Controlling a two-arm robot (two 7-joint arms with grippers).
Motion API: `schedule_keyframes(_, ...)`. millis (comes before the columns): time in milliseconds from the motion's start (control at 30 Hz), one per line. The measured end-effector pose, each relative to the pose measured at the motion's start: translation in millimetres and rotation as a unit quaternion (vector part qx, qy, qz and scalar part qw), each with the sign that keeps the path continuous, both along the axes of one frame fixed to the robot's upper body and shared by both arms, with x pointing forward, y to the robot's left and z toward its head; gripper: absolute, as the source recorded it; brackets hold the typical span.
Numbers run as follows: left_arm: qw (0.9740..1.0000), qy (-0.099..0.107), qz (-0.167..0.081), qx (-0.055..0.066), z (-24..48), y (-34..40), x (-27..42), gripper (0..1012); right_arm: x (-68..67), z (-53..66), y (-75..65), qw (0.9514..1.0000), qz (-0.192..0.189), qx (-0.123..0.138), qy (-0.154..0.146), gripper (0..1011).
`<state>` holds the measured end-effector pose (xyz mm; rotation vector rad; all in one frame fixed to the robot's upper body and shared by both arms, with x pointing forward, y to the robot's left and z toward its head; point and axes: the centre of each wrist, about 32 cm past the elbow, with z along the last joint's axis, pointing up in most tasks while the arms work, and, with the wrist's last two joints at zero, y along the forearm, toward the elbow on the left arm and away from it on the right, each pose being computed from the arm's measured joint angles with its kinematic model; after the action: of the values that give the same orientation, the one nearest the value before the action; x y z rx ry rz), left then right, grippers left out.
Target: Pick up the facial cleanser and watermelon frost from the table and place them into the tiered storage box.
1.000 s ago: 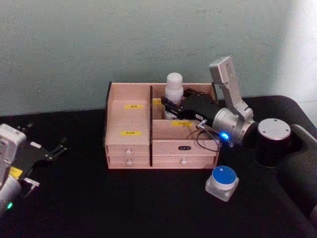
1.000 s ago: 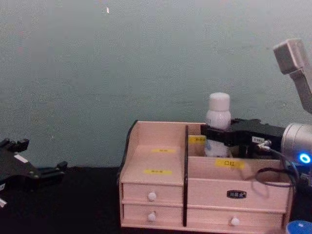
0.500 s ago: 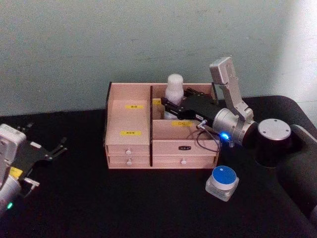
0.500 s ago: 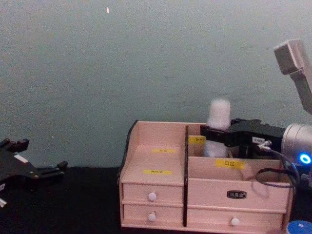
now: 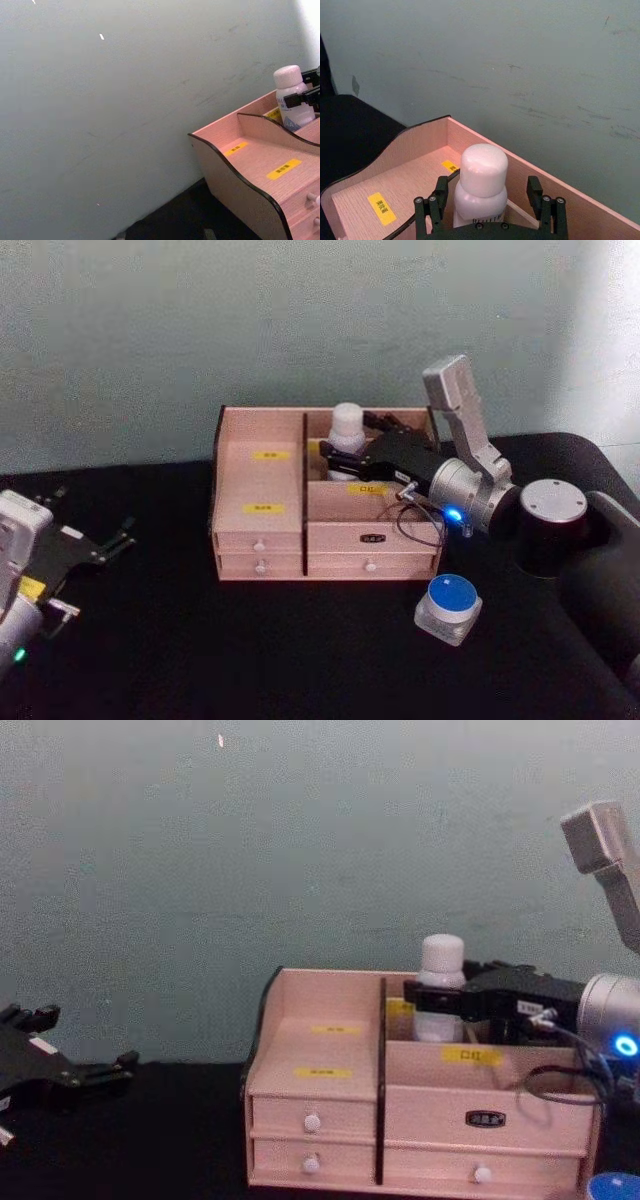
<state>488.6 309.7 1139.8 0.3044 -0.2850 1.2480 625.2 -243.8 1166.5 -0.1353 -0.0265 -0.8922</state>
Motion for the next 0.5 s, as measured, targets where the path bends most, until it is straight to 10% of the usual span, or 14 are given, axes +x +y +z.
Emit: schedule_keyframes(500,1.0,0.0,0.0,0.0,0.0,0.0,0.0,1001,-12.3,5.3,-6.3,0.9997,0.0,0.011,-0.021,1000)
